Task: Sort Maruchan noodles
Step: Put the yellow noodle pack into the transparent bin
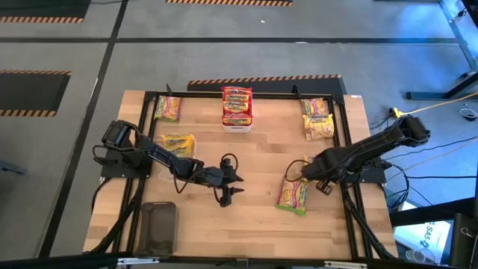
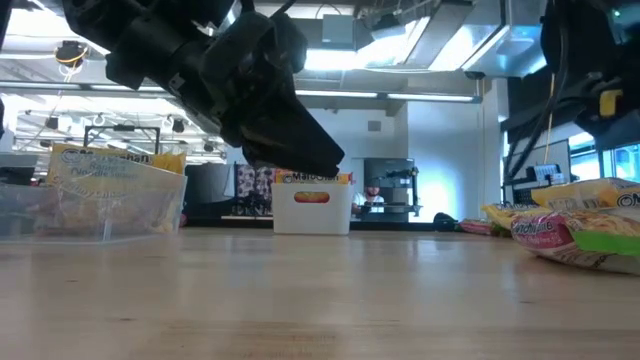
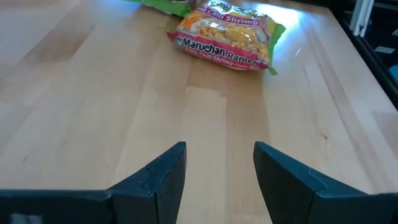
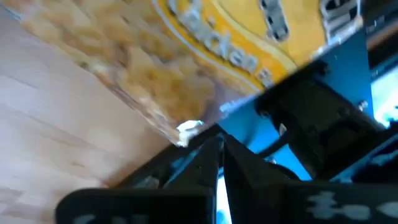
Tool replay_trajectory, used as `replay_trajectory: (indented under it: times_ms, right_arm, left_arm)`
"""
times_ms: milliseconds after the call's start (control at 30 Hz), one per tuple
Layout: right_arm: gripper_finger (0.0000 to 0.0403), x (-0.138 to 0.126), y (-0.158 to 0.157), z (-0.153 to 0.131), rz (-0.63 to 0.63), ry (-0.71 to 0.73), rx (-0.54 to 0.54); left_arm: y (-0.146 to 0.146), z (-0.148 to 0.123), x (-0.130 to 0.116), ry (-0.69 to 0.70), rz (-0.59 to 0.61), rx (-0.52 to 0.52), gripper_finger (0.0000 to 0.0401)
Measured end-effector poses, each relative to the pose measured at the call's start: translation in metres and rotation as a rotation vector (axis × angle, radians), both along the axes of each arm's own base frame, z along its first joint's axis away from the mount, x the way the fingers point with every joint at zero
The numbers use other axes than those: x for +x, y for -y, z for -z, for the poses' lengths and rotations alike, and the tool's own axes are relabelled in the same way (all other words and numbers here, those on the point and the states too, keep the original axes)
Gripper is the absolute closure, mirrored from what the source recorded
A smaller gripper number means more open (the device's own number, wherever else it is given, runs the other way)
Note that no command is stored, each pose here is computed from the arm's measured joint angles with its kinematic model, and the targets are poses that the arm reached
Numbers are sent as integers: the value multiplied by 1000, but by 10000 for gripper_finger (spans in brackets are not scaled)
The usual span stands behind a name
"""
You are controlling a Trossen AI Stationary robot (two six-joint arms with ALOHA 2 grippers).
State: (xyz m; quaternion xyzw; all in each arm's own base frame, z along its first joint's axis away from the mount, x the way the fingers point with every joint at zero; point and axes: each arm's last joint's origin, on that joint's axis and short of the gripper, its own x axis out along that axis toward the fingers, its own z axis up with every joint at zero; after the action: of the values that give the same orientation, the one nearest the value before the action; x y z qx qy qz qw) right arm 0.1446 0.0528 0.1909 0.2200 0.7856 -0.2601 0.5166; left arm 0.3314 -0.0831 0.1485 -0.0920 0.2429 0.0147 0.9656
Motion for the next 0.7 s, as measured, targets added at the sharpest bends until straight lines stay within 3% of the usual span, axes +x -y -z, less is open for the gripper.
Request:
replay_trajectory:
  times_ms: [300, 567, 700]
  right_arm:
    - [403, 6, 0, 7, -35, 4, -33]
    - [403, 39, -9, -35, -208, 418, -224]
    - [403, 39, -12, -39, -249, 437, -218]
  left_arm:
    - [1, 0, 0, 1, 2, 0, 219]
    - [1, 0, 0, 0, 2, 1, 219]
    - [0, 0, 0, 1, 2, 6, 219]
